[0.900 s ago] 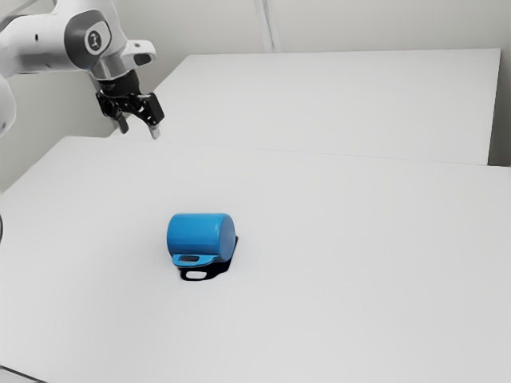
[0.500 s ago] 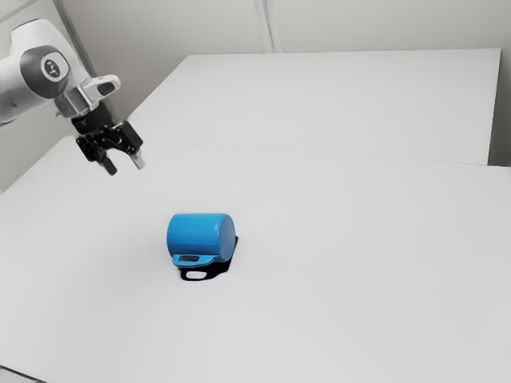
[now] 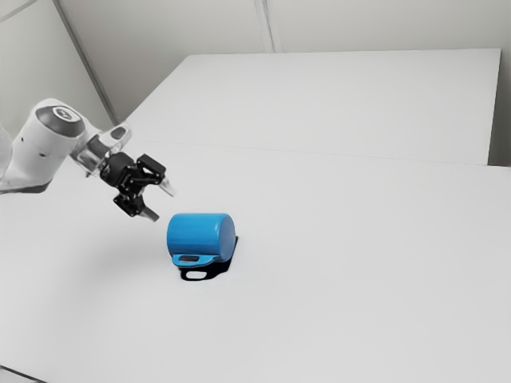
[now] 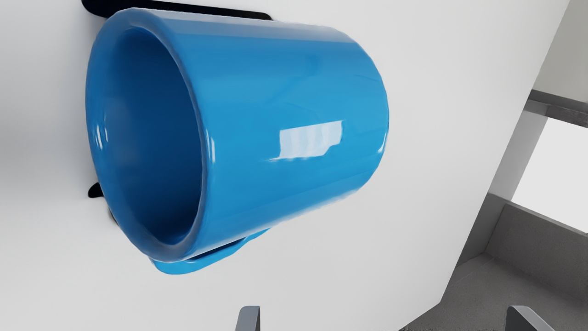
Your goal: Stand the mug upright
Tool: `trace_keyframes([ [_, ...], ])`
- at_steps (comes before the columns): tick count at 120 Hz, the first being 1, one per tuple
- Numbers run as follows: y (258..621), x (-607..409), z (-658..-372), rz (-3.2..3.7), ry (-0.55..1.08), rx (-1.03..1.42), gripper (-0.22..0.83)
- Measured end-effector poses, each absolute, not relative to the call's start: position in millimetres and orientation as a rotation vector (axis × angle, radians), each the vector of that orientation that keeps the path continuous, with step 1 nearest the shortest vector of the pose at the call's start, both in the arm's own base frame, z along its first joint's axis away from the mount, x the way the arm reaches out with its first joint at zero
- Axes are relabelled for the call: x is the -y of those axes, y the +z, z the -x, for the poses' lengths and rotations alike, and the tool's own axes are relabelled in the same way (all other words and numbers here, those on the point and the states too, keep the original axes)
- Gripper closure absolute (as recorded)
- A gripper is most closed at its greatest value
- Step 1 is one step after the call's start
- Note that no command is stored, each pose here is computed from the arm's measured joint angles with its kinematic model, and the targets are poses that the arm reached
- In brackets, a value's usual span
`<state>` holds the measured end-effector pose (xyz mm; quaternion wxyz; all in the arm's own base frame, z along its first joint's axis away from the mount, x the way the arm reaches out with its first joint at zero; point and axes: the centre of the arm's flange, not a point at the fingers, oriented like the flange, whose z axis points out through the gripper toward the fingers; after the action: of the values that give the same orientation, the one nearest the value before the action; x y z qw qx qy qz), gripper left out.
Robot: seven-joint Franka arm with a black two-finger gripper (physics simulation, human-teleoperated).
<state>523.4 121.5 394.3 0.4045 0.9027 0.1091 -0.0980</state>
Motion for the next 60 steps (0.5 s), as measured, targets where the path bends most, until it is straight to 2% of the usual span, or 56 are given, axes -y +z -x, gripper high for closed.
trace_keyframes([
  [28,375,-149,-526,-2.259,-0.169,-0.285,0.02],
  [60,332,-160,-536,-2.247,-0.14,-0.287,0.03],
])
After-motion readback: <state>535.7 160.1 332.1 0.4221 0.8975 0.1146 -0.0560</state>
